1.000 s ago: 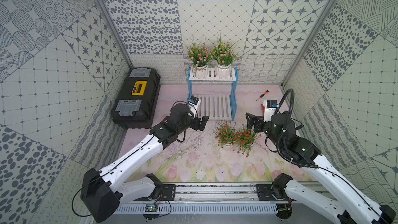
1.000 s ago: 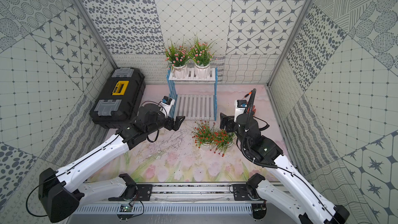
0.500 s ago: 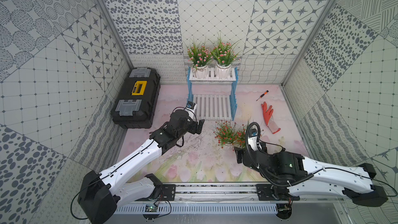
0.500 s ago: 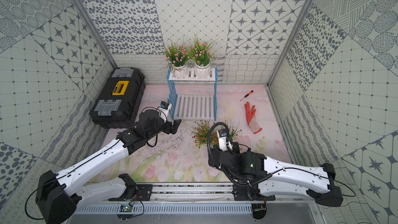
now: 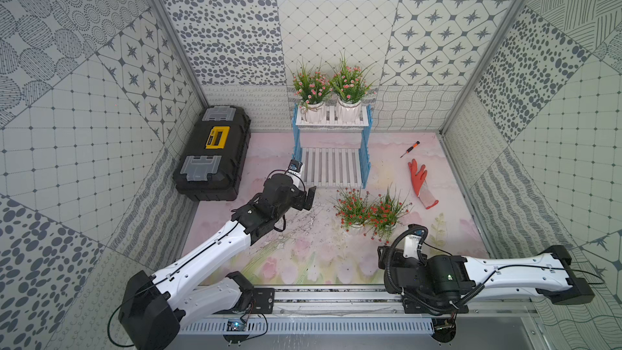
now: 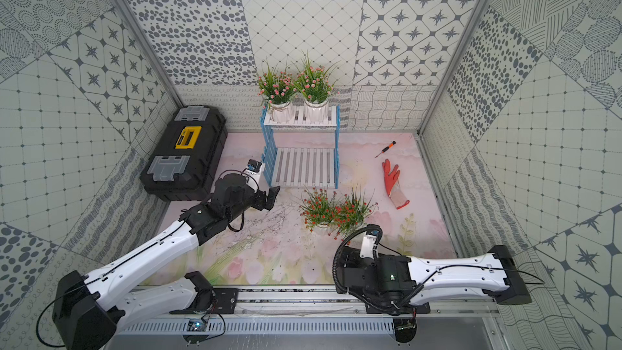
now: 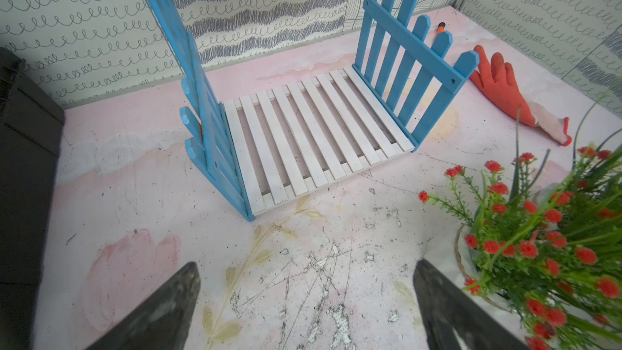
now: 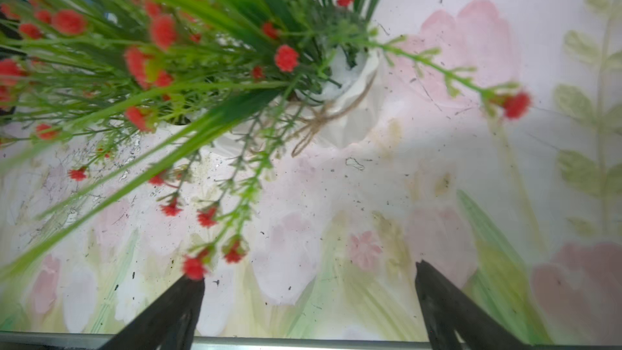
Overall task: Place the baby's breath potted plants on the rack by color
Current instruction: Pick up the baby's breath potted plant from the center of the board.
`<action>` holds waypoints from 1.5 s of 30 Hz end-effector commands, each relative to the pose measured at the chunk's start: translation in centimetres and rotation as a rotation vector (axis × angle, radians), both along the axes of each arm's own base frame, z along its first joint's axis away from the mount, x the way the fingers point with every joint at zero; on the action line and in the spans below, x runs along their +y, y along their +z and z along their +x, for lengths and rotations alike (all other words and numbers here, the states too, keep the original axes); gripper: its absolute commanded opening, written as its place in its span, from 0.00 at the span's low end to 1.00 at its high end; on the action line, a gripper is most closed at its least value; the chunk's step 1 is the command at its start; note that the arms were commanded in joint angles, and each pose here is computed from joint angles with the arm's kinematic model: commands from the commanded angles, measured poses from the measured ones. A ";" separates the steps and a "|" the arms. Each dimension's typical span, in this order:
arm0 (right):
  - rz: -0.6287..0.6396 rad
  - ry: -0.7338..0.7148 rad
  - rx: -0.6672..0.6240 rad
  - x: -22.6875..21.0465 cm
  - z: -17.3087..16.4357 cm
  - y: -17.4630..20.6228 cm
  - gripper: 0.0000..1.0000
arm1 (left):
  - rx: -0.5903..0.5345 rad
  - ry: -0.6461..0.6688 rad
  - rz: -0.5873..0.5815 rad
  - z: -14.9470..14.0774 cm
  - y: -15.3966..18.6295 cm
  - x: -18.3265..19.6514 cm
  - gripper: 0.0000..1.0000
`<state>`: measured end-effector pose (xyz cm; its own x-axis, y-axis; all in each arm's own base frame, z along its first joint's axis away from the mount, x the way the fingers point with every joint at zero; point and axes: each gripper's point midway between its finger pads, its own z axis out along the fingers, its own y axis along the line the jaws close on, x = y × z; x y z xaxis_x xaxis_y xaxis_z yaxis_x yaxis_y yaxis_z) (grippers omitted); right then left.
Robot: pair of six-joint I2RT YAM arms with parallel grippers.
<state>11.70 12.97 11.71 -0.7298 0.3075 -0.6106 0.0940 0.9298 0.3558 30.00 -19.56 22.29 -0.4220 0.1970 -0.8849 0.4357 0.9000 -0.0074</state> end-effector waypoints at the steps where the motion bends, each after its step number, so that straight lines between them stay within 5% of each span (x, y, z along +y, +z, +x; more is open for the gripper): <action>1: 0.106 -0.027 -0.025 0.5 0.4 0.0 0.98 | -0.061 0.000 -0.033 0.5 1.6 -0.3 0.99; 24: -0.159 0.052 0.024 2.6 4.6 -2.8 0.98 | -0.045 0.017 -0.007 0.8 1.2 0.0 0.99; 45: -0.214 0.042 -0.025 1.1 8.1 -3.6 0.98 | -0.014 0.020 0.008 1.2 1.3 -0.3 0.99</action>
<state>19.11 13.77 8.21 -0.7347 0.1502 -0.6615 0.0698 0.9867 0.1465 30.76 -19.99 22.84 -0.4234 0.2026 -0.8830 0.4321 0.9018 -0.0003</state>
